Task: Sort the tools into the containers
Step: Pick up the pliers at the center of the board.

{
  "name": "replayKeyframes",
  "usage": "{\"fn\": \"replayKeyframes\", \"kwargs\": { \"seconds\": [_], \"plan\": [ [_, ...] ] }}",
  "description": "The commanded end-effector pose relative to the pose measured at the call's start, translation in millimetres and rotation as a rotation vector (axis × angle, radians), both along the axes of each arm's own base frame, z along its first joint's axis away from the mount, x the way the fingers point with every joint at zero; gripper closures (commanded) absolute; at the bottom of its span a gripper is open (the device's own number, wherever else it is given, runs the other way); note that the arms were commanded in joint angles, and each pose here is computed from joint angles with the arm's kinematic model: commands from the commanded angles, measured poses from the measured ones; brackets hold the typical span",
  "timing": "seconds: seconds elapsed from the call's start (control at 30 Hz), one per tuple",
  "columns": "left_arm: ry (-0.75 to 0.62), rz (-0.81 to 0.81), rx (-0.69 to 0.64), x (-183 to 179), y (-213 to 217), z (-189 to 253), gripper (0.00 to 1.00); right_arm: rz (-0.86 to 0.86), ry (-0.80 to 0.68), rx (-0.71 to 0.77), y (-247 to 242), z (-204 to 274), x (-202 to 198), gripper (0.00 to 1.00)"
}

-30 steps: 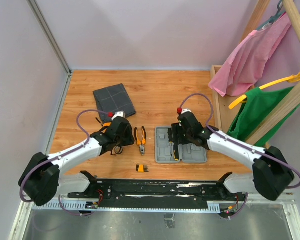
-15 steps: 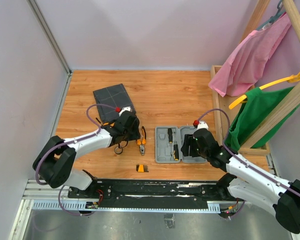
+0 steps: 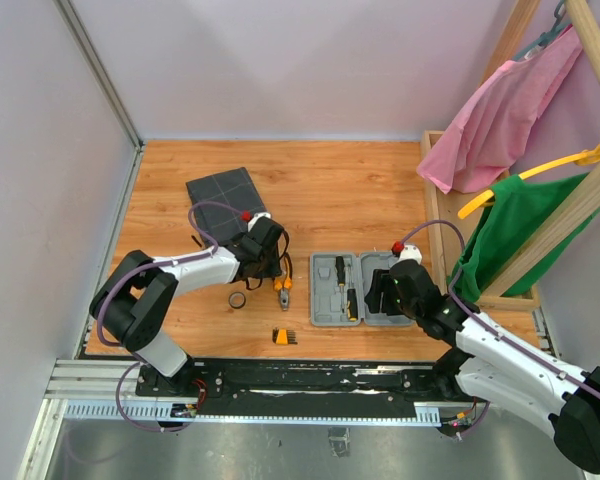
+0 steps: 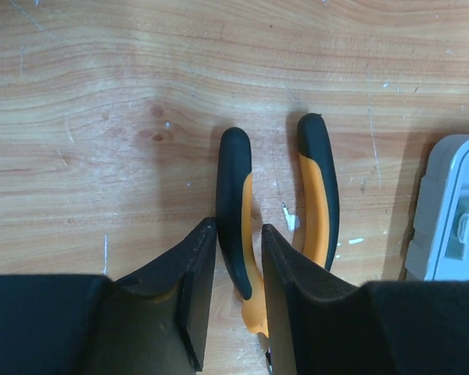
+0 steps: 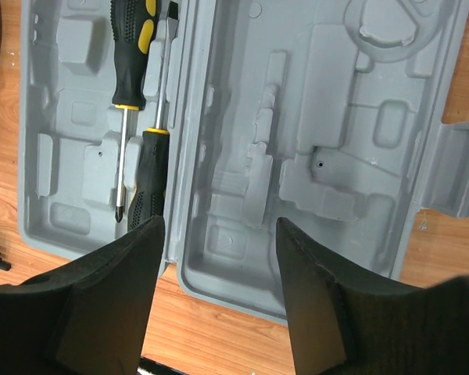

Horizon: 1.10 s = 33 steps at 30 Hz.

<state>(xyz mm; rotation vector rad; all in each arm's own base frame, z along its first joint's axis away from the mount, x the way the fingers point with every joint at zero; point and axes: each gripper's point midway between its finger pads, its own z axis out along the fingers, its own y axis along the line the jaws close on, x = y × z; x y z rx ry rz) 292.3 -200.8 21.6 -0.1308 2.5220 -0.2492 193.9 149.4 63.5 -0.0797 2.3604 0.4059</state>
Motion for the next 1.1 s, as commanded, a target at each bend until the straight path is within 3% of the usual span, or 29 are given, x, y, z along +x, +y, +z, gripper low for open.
{"fn": "replayKeyframes", "kwargs": {
  "seconds": [0.0,0.37,0.77,1.07],
  "plan": [
    [0.002,-0.001,0.035,2,7,-2,0.70,-0.014,-0.002,-0.018,-3,0,-2,0.40],
    [-0.072,-0.001,-0.013,0,9,21,0.99,-0.029,-0.042,0.043,4,23,5,0.38],
    [-0.225,0.026,-0.215,-13,-2,90,1.00,0.006,-0.129,0.361,62,101,29,0.32],
    [-0.240,0.048,-0.310,-27,-33,109,0.99,0.089,-0.136,0.430,114,124,35,0.36]
  ]
}}
